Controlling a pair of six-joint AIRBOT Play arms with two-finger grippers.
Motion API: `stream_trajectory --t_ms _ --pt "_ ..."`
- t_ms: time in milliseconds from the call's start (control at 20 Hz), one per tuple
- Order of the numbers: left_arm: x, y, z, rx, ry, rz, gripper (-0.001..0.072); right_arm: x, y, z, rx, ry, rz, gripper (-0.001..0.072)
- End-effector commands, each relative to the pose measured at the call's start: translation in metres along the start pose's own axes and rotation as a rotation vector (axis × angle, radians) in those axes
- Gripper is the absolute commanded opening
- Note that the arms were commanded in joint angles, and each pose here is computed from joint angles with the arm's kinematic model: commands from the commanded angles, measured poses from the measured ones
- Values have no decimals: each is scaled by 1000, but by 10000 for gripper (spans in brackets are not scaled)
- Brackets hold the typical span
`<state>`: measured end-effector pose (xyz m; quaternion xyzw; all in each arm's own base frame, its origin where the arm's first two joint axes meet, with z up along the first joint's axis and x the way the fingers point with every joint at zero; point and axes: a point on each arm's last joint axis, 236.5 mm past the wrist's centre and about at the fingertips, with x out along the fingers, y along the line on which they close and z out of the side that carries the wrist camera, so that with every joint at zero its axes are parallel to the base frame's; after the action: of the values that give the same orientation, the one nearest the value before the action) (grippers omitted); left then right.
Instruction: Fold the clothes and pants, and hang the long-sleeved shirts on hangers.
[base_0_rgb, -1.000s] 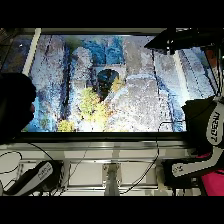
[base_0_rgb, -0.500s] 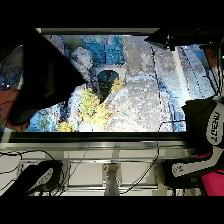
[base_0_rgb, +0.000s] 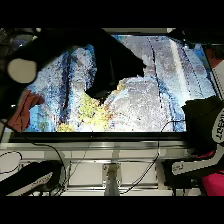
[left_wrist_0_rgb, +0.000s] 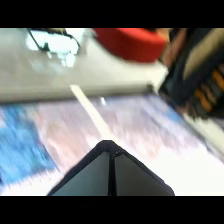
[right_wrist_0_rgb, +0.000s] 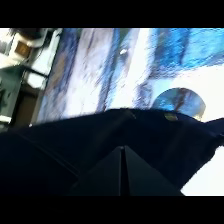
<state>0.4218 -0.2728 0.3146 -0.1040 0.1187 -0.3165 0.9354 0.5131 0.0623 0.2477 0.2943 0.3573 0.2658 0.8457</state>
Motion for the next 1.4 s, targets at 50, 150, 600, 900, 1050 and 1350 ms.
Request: stream_trajectory --t_ms 50,150,600,900,1050,1350 --pt "4 -53 -175 58 626 -159 3 -41 -53 24 70 -94 -107 20" --pt "-27 -68 -239 98 911 -224 21 -54 -67 30 89 -123 -130 49" --pt "-79 25 -233 321 1069 177 246 -55 -97 21 98 -81 -213 396" --pt "-69 89 -199 241 900 303 5 -42 -138 -39 131 162 -270 20" --pt "-77 97 -245 26 968 179 4 -27 -149 -85 217 298 -213 19" --pt "-98 77 -329 -236 1052 -39 4 2 -155 -210 508 593 -49 20"
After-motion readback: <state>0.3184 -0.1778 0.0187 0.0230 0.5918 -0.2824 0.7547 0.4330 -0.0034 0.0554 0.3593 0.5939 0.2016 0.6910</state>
